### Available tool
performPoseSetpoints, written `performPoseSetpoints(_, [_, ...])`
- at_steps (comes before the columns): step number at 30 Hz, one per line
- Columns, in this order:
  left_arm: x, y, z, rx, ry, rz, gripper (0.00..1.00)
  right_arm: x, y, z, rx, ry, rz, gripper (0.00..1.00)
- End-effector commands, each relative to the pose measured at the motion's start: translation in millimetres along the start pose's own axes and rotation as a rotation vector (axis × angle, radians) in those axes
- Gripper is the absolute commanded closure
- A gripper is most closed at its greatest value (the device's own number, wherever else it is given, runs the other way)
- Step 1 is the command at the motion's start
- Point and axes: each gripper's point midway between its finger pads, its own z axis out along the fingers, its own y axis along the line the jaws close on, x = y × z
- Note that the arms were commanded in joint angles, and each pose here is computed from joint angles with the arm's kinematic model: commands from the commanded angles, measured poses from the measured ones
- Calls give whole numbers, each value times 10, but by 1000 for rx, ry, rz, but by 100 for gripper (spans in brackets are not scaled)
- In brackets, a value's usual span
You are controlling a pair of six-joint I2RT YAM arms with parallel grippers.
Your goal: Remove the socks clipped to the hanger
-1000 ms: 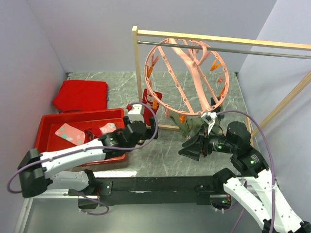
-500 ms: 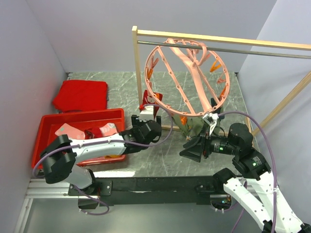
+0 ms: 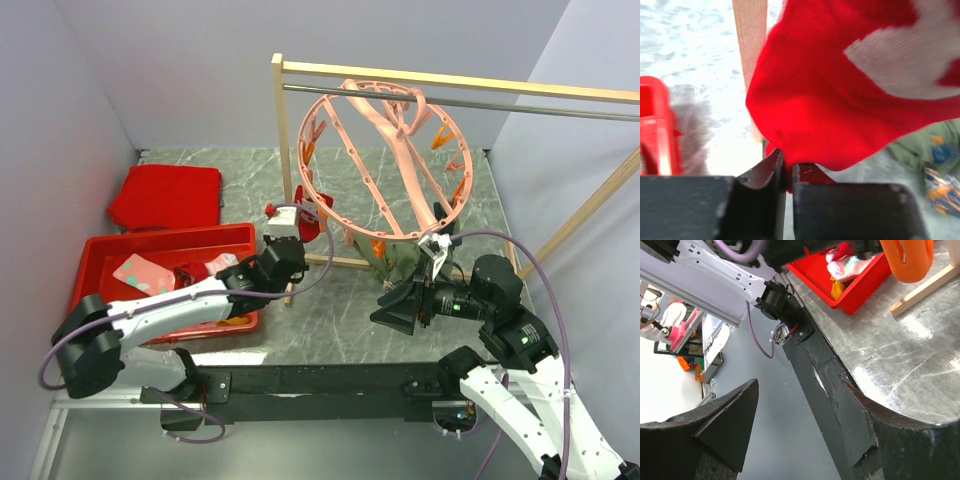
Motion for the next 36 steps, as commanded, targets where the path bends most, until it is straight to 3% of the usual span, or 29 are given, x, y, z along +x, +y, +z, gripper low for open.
performPoseSetpoints(1, [-159, -210, -239, 170, 8, -53, 96, -115, 80, -10, -14, -31, -29, 29])
performPoseSetpoints(7, [-154, -380, -637, 371, 83, -131, 99, -63, 64, -14, -15, -28, -20, 29])
performPoseSetpoints(11, [-125, -686, -1025, 607, 184, -192, 98, -14, 59, -25, -17, -22, -14, 28])
performPoseSetpoints(25, [-466, -1406, -2008, 1077, 321, -266, 98, -23, 127, -57, -34, -17, -25, 3])
performPoseSetpoints(36, [-664, -1712, -2216, 1212, 361, -238, 98, -141, 147, 51, -80, -14, -26, 3])
